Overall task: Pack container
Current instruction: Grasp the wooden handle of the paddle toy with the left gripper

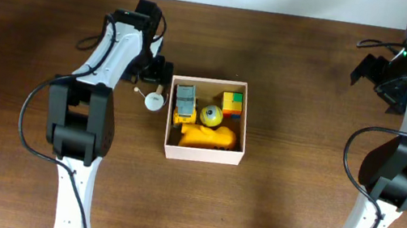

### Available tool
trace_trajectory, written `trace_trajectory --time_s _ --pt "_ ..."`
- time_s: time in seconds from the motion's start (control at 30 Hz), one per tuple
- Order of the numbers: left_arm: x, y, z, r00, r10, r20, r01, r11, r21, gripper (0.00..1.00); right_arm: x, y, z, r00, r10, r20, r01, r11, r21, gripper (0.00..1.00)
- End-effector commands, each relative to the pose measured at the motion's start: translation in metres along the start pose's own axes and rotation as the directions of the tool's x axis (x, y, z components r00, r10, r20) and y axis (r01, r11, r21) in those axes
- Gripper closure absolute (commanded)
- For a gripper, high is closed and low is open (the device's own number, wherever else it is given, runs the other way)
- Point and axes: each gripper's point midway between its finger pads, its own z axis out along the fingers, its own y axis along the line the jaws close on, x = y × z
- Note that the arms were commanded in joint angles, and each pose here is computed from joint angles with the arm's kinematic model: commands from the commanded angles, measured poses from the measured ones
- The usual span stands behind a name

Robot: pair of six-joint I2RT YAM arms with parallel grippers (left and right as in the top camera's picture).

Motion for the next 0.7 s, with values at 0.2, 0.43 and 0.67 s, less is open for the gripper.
trace_trajectory --time_s 0.2,0.43,0.67 --pt "0.002 0.019 0.008 0.987 -0.16 -0.027 0.16 0.987 -0.018 0.01 0.001 0.002 0.002 1.0 0.005 -0.004 -0.005 1.0 -0.005 0.01" --pt "0.004 0.021 0.01 0.987 -0.16 -0.034 0.159 0.987 -0.029 0.01 0.001 0.002 0.002 1.0 0.005 -0.004 -0.005 1.0 -0.005 0.01" --pt "0.018 0.021 0.009 0.99 -0.112 -0.089 0.109 0.993 -0.036 0.0 0.001 0.002 0.002 1.0 0.005 -0.004 -0.005 1.0 -0.005 0.01"
